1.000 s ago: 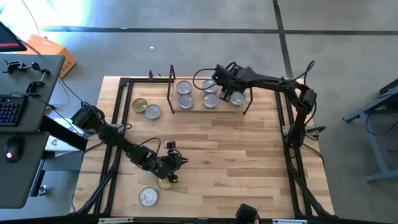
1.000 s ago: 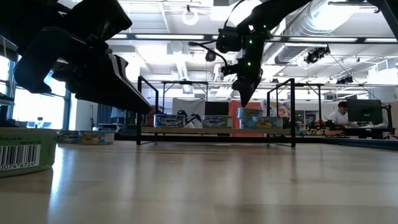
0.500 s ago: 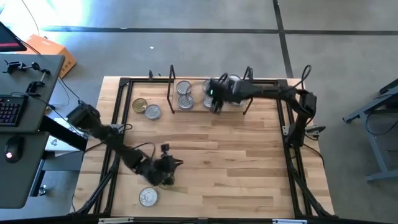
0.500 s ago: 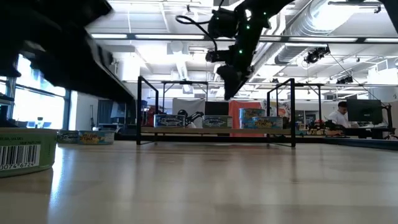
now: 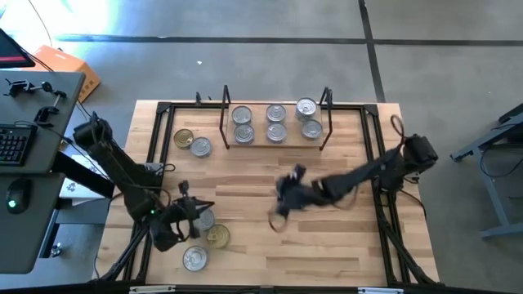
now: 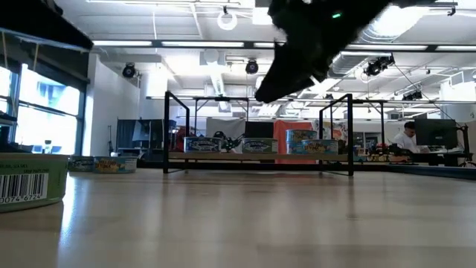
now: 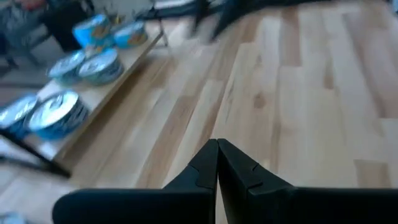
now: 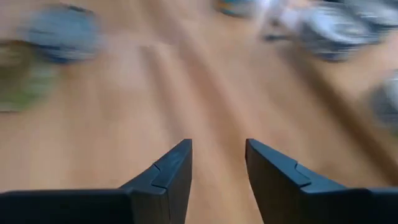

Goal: Stack canned seafood by type on shelf
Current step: Stack the blue tuna can on top of the blue tuna can on the shelf

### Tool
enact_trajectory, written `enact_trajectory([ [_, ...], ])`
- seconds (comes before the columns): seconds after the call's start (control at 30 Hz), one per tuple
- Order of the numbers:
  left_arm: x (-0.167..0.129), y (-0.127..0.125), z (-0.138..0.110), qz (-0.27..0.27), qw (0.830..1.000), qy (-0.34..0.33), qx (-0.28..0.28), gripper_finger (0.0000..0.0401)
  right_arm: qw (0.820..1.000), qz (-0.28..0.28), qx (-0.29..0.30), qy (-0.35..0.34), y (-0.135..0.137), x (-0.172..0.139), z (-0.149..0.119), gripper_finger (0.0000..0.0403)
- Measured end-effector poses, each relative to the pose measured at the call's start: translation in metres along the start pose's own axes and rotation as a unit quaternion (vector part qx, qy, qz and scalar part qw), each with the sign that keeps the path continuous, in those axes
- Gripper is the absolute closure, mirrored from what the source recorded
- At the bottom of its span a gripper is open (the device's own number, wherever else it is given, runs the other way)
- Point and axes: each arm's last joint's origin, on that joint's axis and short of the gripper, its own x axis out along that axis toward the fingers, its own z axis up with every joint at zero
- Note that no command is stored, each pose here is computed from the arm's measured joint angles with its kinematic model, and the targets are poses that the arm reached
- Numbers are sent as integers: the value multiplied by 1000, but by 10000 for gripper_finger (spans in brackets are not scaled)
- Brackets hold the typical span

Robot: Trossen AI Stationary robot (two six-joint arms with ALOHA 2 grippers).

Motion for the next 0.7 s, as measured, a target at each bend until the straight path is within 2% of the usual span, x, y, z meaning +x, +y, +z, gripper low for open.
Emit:
enact_trajectory([
  [0.1,0,6,-7,-17,998,57,-1,401,996,64,17,-62,29,-7,-26,263],
  [0.2,0,9,-15,-48,987,150,-44,401,987,104,34,-114,46,-10,-52,263],
  [0.27,1,10,-22,-52,975,203,-74,401,982,101,46,-151,52,-10,-65,263],
  [0.33,4,11,-31,-49,967,230,-100,401,978,58,71,-189,54,-8,-76,263],
  [0.43,13,9,-48,-41,963,230,-135,401,973,0,99,-210,53,-3,-88,263],
  [0.57,33,5,-65,-41,966,207,-151,401,972,1,114,-205,53,3,-92,263],
  [0.63,46,3,-65,-30,973,179,-140,401,973,6,117,-200,53,6,-93,263],
  [0.7,61,3,-58,-21,983,150,-100,401,973,10,119,-198,51,8,-93,263],
])
